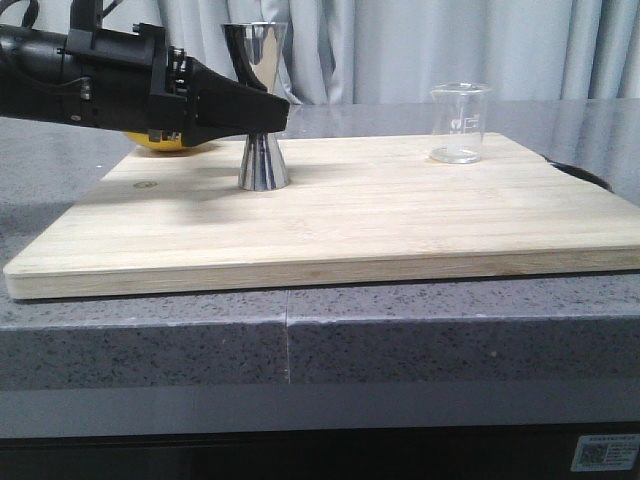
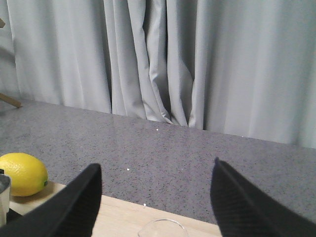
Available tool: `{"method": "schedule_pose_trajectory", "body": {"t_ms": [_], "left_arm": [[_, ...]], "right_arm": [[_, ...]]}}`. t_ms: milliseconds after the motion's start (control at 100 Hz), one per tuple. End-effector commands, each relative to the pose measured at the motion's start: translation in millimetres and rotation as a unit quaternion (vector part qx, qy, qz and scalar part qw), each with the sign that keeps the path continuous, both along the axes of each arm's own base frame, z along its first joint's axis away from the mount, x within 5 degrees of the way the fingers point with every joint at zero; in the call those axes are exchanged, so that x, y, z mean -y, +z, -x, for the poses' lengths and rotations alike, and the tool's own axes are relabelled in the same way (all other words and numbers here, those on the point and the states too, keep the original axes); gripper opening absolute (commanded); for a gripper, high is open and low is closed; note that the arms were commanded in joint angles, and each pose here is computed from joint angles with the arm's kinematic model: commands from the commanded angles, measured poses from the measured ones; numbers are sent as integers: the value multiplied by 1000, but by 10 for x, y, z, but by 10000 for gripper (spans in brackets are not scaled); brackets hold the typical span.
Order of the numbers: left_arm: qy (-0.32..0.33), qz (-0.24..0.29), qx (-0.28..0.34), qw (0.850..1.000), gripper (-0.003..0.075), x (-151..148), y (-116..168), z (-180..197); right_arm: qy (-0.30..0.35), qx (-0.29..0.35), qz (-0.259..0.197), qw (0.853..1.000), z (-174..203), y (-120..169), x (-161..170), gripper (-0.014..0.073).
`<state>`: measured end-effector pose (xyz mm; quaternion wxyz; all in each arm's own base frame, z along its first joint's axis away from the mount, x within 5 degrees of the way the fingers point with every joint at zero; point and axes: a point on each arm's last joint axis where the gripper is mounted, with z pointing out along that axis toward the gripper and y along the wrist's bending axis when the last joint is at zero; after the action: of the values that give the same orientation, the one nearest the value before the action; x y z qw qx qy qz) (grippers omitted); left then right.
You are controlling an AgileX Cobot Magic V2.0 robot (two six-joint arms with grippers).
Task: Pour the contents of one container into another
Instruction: 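Open the left gripper and release the jigger upright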
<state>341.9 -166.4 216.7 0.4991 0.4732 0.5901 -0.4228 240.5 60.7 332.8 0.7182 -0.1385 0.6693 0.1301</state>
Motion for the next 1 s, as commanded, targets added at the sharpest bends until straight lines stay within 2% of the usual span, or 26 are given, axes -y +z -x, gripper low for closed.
{"method": "schedule_pose_trajectory", "body": {"t_ms": [0,280,620,820,990], "left_arm": [[-21,65,21,997,318,5,338,52],[-20,67,6,998,417,5,337,53],[-28,58,6,998,437,6,321,66],[-23,60,-17,998,542,5,317,61],[-14,60,-18,998,548,-54,317,32]], "right_arm": [[13,55,-17,998,66,207,-8,428],[13,55,-17,998,66,207,-8,428],[14,57,-18,998,67,212,-9,428],[14,57,-18,998,67,212,-9,428],[14,57,-18,998,67,212,-9,428]]}}
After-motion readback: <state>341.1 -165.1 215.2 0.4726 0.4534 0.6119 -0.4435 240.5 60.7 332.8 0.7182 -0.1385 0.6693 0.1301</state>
